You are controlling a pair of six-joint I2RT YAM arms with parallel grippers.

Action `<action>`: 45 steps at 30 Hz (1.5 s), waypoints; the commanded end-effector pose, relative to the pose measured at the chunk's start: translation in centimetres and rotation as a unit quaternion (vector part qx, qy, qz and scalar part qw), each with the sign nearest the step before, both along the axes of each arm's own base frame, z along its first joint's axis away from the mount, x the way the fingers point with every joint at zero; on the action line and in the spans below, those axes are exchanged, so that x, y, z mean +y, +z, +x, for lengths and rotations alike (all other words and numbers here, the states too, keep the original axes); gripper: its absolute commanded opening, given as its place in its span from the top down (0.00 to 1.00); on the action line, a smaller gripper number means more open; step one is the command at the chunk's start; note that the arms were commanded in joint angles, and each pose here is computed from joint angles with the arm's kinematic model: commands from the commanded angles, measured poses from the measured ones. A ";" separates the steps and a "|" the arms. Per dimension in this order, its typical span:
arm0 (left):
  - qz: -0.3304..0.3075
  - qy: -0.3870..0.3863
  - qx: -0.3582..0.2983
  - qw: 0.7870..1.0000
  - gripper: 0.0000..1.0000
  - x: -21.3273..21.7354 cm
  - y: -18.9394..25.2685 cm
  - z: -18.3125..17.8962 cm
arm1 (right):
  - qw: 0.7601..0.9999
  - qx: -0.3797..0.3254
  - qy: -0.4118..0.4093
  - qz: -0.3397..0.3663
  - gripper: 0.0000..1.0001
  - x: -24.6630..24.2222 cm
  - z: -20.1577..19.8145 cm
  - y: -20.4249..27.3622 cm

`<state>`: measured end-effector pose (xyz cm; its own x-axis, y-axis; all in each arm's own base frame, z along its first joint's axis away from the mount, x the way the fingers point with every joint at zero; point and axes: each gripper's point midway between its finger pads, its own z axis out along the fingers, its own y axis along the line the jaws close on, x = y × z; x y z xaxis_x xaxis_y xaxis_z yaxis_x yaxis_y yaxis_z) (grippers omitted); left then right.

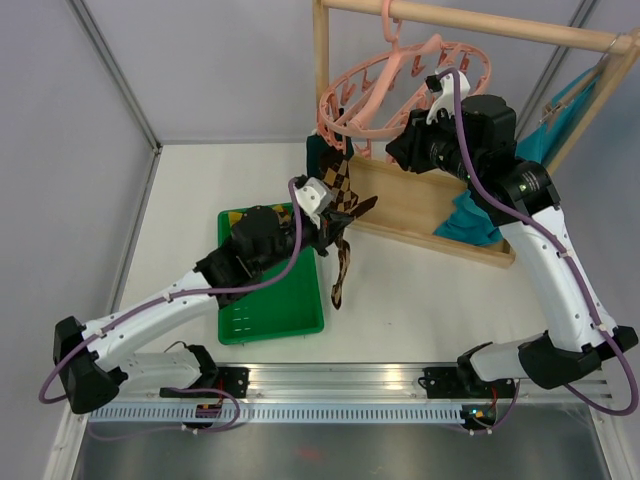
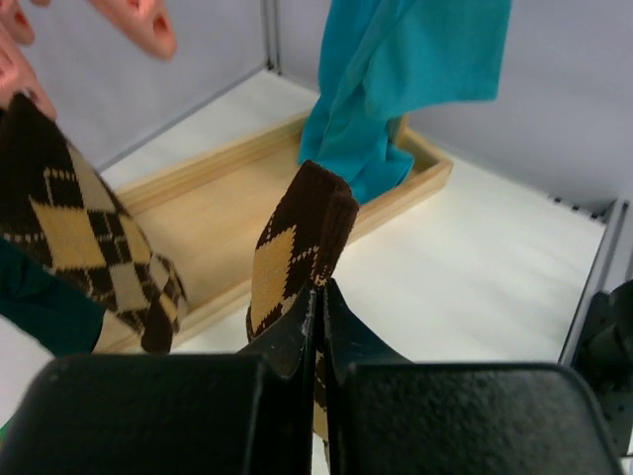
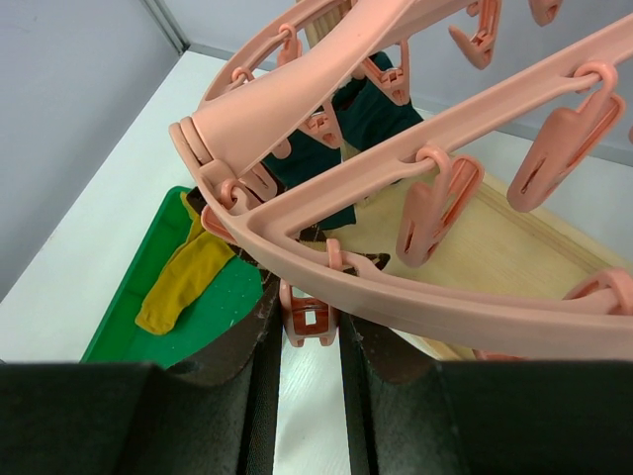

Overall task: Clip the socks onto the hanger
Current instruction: Pick up the sock from the bin, then clamp the sock onto the hanger.

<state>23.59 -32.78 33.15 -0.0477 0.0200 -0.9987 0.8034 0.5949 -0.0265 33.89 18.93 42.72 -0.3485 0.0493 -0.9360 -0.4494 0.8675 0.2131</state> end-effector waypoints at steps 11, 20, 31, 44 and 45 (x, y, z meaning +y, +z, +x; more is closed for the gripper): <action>-0.155 -0.018 -0.016 0.988 0.98 -2.7 6.4 3.2 | 0.999 -0.019 -0.006 0.036 1.00 0.3 0.4 2.6; -0.203 0.039 -0.030 0.978 0.98 -1.6 6.7 5.0 | 0.998 -0.011 -0.041 0.049 1.00 -0.3 1.2 2.6; -0.210 0.031 -0.026 0.977 0.98 -2.4 6.6 5.2 | 0.997 -0.006 -0.052 0.056 1.00 -0.4 1.5 2.4; -0.213 0.020 -0.027 0.977 0.98 -2.9 7.0 5.1 | 0.997 -0.001 -0.053 0.057 1.00 -0.2 1.7 2.1; -0.214 0.020 -0.028 0.976 0.98 -2.9 7.1 5.1 | 0.997 0.000 -0.053 0.057 1.00 -0.2 1.7 2.0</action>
<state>29.01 -35.44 37.64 -0.0086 -0.3200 -0.9474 0.7675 0.6052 -0.2114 34.58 18.64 42.30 -0.4034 0.1295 -0.9058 -0.3612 0.8870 0.2877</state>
